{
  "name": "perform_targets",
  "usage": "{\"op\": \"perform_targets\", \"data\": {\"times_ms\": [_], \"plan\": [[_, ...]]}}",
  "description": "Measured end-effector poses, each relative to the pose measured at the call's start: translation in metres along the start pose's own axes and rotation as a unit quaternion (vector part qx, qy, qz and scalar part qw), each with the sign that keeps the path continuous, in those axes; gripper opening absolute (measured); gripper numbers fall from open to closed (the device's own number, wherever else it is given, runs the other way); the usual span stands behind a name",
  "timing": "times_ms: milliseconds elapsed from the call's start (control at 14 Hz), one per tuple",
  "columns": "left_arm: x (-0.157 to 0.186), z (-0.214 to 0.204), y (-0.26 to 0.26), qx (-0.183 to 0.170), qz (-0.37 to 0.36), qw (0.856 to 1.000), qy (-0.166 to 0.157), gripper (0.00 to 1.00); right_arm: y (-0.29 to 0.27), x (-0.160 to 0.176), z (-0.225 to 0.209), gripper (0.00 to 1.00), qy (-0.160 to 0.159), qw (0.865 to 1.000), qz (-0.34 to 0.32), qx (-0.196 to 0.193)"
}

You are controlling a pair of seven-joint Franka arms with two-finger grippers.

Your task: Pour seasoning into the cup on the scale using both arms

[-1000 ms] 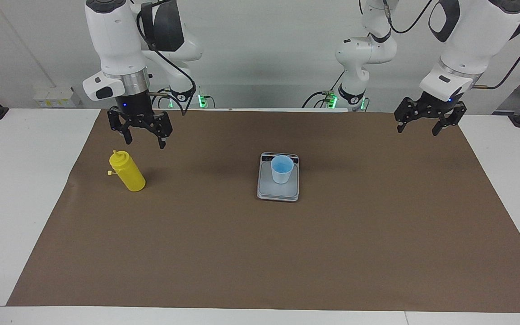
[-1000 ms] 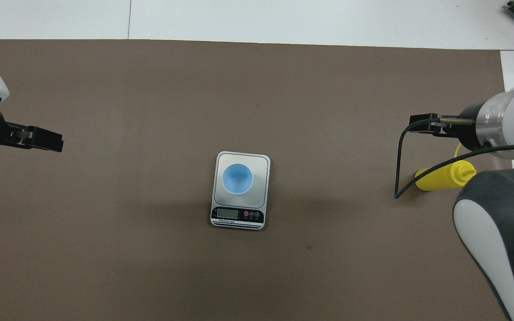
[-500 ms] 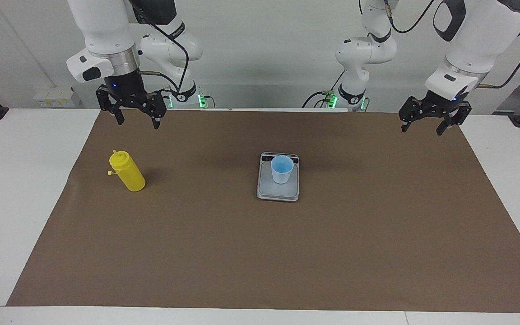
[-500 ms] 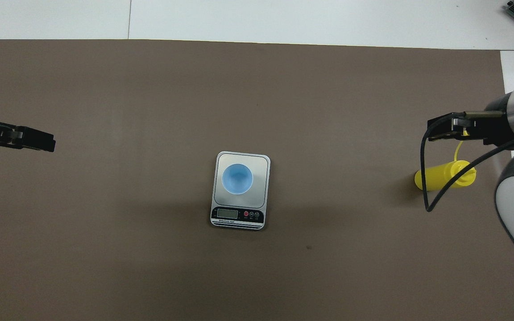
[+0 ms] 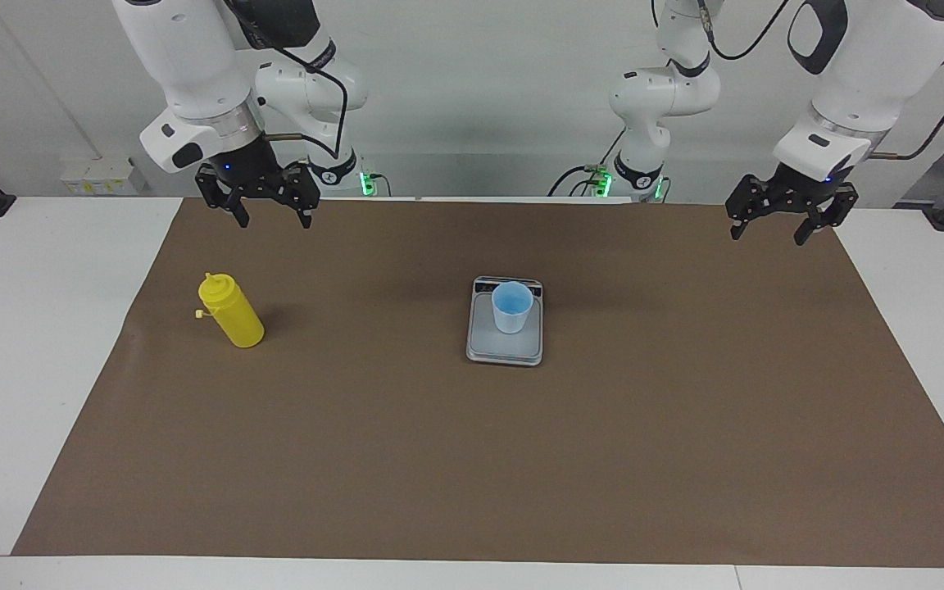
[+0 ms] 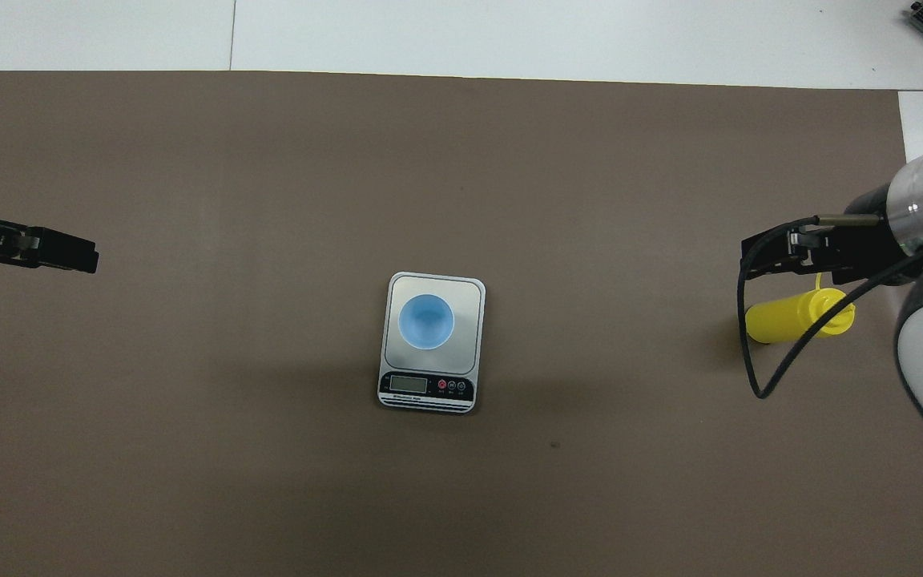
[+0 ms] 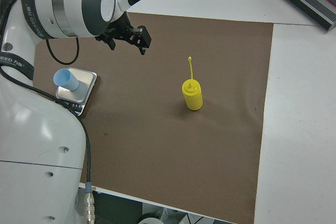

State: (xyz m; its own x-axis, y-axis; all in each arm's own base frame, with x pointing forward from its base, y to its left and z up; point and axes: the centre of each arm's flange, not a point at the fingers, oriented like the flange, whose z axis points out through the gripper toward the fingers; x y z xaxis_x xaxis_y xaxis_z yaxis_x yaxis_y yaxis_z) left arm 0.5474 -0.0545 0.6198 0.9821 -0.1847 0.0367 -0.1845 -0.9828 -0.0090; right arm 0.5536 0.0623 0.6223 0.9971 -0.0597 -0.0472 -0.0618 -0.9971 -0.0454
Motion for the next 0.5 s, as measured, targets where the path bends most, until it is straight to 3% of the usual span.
{"op": "perform_targets", "data": {"times_ms": [500], "plan": [[-0.0001,-0.0004,0.0003,0.000,0.000,1.000,0.000,1.00,0.0118,0.0008,0.0015,1.00,-0.002,1.000,0.006,-0.018]]}}
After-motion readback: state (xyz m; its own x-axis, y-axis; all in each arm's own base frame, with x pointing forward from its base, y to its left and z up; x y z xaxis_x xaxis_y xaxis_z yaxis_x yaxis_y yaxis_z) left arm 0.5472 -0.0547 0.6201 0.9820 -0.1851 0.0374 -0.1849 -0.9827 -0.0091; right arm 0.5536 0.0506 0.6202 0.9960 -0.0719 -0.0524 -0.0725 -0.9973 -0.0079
